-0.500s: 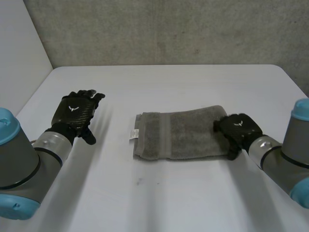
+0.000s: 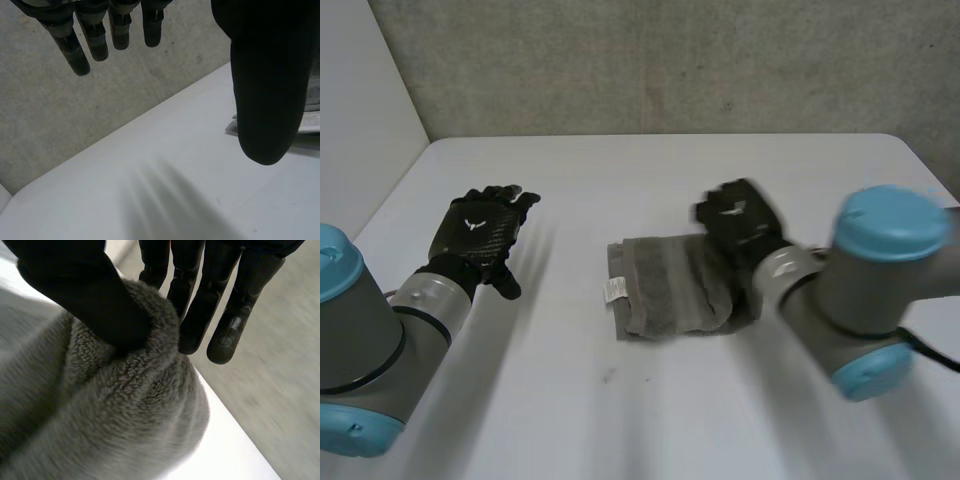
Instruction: Fold the towel.
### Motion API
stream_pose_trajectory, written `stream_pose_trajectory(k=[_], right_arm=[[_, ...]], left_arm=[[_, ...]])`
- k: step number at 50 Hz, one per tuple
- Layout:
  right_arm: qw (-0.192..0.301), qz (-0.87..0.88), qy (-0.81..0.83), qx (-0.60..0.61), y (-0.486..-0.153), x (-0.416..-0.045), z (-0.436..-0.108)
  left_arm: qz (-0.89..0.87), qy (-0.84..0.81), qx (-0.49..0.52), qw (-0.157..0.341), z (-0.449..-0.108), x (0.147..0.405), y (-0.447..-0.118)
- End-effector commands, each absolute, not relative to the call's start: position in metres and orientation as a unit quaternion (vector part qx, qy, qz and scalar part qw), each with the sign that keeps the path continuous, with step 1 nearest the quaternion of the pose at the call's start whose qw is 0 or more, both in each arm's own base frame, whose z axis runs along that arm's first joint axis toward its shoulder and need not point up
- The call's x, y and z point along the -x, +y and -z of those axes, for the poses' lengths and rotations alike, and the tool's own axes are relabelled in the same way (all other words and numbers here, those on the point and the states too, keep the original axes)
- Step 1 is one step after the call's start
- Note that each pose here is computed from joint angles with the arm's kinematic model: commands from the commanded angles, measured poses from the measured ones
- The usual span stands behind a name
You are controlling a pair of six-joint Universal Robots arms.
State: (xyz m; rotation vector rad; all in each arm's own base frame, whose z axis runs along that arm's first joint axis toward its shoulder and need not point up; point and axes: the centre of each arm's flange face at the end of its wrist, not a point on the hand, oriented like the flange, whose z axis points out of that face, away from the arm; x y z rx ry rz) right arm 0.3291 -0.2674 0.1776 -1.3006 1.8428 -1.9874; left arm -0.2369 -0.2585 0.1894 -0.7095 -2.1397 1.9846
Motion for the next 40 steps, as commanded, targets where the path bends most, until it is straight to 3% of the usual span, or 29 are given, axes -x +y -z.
stream_pose_trajectory(k=[1,6,11,13,19,23,25,27,32,40], right_arm=[[0.114,0.618,0.561,0.539,-0.2,-0.381,-0.138],[0.109,0.603,0.549,0.568,-0.186,-0.382,-0.129],[0.11,0.612,0.556,0.552,-0.187,-0.375,-0.154],[0.115,0.634,0.594,0.482,-0.218,-0.35,-0.181],[0.143,0.655,0.642,0.371,-0.25,-0.318,-0.211],[0.163,0.659,0.685,0.267,-0.281,-0.283,-0.224],[0.173,0.647,0.712,0.213,-0.295,-0.261,-0.22],[0.175,0.641,0.72,0.199,-0.299,-0.256,-0.218],[0.174,0.623,0.739,0.189,-0.301,-0.249,-0.216],[0.184,0.57,0.775,0.203,-0.302,-0.257,-0.193]], left_arm=[[-0.66,-0.711,0.235,0.069,-0.19,0.237,-0.258],[-0.663,-0.708,0.234,0.069,-0.193,0.238,-0.259],[-0.683,-0.687,0.237,0.081,-0.209,0.248,-0.261],[-0.694,-0.674,0.236,0.094,-0.22,0.257,-0.263],[-0.707,-0.656,0.227,0.137,-0.234,0.278,-0.265],[-0.705,-0.643,0.226,0.197,-0.24,0.315,-0.264],[-0.697,-0.644,0.23,0.216,-0.238,0.329,-0.261],[-0.678,-0.652,0.242,0.238,-0.228,0.352,-0.256],[-0.639,-0.673,0.261,0.265,-0.204,0.381,-0.244],[-0.592,-0.713,0.276,0.255,-0.151,0.396,-0.247]])
